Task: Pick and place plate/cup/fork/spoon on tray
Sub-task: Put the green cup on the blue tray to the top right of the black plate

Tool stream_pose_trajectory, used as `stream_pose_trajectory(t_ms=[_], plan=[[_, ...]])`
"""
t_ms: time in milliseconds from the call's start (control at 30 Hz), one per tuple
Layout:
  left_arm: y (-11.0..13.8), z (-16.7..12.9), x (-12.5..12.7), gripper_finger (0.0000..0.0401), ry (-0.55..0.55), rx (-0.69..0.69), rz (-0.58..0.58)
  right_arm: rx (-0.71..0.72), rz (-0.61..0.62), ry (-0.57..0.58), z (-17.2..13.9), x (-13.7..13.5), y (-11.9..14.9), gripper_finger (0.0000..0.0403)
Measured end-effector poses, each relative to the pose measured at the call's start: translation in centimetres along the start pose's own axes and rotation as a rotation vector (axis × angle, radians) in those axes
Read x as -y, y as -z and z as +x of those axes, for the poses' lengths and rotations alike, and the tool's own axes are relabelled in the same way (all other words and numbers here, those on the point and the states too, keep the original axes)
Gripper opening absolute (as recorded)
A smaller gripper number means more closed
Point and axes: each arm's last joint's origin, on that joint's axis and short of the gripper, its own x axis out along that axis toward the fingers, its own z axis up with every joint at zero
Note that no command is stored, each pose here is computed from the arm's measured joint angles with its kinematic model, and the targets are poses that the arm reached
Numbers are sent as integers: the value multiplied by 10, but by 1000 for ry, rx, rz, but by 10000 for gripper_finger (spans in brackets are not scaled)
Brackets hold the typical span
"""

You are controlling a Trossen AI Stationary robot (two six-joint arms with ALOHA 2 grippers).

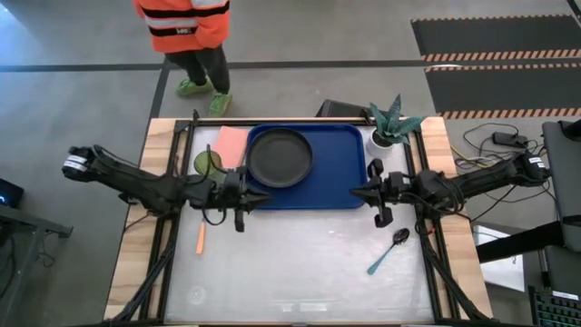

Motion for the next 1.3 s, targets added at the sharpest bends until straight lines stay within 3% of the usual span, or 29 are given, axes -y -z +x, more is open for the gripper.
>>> stream_pose_trajectory(t_ms=[233,400,633,733,933,1167,1300], plan=[[-3,-11,-7,0,-170,-90,-66,-15,-10,1,5,-1,-7,9],[-24,-17,-1,0,-284,-236,-91,-24,-30,1,4,-1,-5,9],[-43,-49,-12,0,-708,-643,-129,-29,-54,1,4,-1,-5,9],[-49,-61,-24,0,-843,-746,-196,-29,-79,1,4,-1,-5,9],[-50,-63,-47,0,-902,-847,-330,-29,-151,0,4,-1,-5,9],[-63,-53,-73,0,-957,-859,-292,0,-227,2,8,-1,-15,9],[-62,-44,-81,0,-911,-948,-248,7,-245,2,9,-2,-19,9]])
